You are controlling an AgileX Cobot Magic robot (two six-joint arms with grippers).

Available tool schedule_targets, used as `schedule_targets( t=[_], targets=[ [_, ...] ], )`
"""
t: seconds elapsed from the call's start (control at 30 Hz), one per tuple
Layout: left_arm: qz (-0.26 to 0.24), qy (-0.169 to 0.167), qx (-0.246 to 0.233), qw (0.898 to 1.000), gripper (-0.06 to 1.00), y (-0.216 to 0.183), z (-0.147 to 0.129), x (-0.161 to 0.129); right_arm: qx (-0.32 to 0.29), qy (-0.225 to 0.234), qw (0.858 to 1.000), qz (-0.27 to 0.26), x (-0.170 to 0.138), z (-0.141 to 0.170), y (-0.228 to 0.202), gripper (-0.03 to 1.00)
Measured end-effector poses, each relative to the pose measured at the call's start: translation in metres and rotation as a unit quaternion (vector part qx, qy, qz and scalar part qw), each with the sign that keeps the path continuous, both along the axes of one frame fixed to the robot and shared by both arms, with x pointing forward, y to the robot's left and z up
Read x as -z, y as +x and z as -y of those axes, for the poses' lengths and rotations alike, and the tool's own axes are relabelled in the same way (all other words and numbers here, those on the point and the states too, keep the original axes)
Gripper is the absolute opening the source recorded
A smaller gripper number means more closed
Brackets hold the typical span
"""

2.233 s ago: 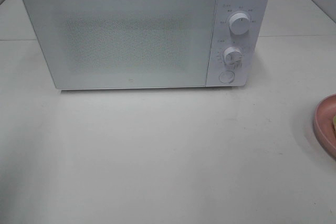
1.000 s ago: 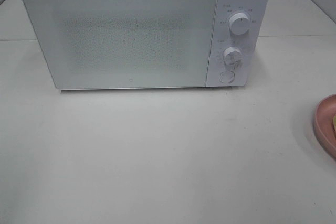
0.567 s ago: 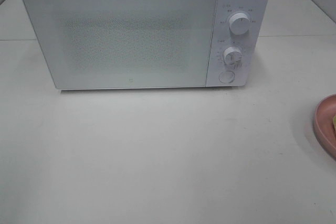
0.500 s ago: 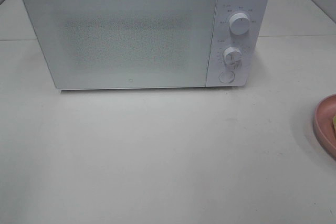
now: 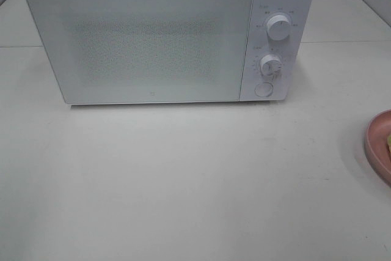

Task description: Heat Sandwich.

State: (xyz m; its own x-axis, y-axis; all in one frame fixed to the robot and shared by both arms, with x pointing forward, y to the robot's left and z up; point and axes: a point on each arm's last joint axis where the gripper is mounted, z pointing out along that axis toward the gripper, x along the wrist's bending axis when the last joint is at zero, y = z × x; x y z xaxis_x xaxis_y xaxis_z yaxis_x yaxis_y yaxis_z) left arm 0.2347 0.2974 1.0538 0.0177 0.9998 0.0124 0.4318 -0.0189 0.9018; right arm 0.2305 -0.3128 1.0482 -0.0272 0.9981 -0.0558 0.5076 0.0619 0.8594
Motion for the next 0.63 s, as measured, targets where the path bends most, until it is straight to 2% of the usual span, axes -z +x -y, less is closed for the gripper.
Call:
schedule_targets(
  t=[0.63],
  targets=[
    [0.000,0.000,0.000,1.000,0.99,0.0001,0.0000,0.0003,0.000,0.000,1.000,0.000,0.0000,0.0000,0.0000,0.76]
  ],
)
